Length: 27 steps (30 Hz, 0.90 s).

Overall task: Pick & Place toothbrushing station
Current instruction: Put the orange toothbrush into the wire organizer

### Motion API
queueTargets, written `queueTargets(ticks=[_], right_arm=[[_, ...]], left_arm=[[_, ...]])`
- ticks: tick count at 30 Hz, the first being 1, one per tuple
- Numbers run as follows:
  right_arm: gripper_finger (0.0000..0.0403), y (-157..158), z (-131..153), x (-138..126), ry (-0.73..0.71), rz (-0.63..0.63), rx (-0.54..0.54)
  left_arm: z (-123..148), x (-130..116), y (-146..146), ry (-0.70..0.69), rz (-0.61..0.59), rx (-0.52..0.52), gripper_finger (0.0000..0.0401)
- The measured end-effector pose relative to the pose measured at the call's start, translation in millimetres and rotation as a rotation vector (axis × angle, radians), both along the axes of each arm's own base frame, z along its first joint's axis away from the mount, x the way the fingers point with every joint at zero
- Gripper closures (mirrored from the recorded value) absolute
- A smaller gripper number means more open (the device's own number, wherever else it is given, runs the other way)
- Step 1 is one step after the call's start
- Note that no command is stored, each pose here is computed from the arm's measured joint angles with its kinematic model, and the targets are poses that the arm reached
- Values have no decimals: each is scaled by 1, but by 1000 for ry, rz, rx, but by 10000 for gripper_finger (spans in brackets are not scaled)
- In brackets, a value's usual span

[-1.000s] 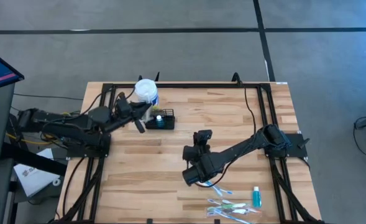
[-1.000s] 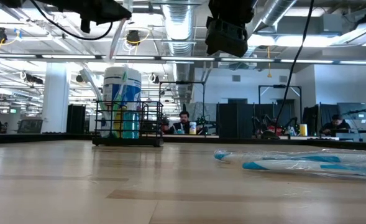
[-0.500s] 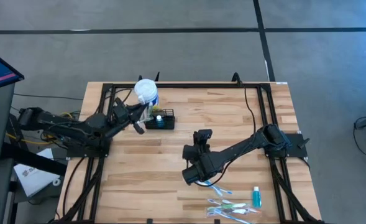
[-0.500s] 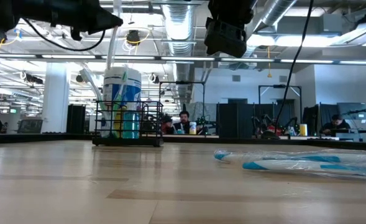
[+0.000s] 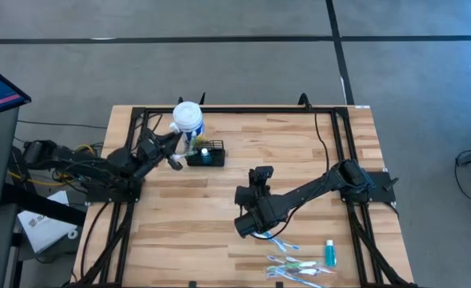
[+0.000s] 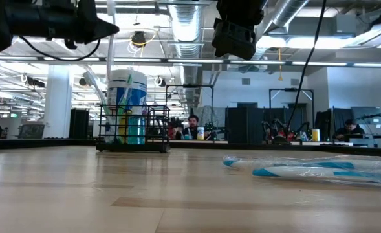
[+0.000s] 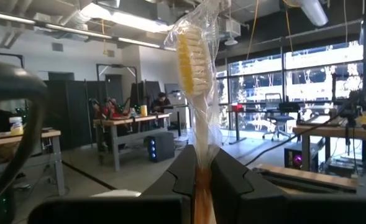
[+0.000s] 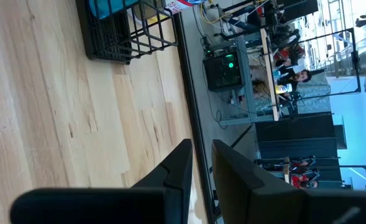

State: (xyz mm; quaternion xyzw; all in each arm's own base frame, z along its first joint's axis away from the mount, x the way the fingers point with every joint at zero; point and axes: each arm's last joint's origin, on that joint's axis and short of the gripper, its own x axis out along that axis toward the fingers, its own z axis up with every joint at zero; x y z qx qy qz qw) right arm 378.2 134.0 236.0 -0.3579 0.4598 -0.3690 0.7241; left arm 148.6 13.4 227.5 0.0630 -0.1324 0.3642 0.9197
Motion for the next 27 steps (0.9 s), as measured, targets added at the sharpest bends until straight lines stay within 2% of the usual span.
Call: queueTargets(ticks=[12, 27], right_arm=[[351, -4, 0, 1, -1, -10, 0], [351, -4, 0, 1, -1, -10, 0]], left_arm=[[-14, 2, 7, 3, -2, 1, 387], [-29, 18, 7, 59, -16, -13, 387]])
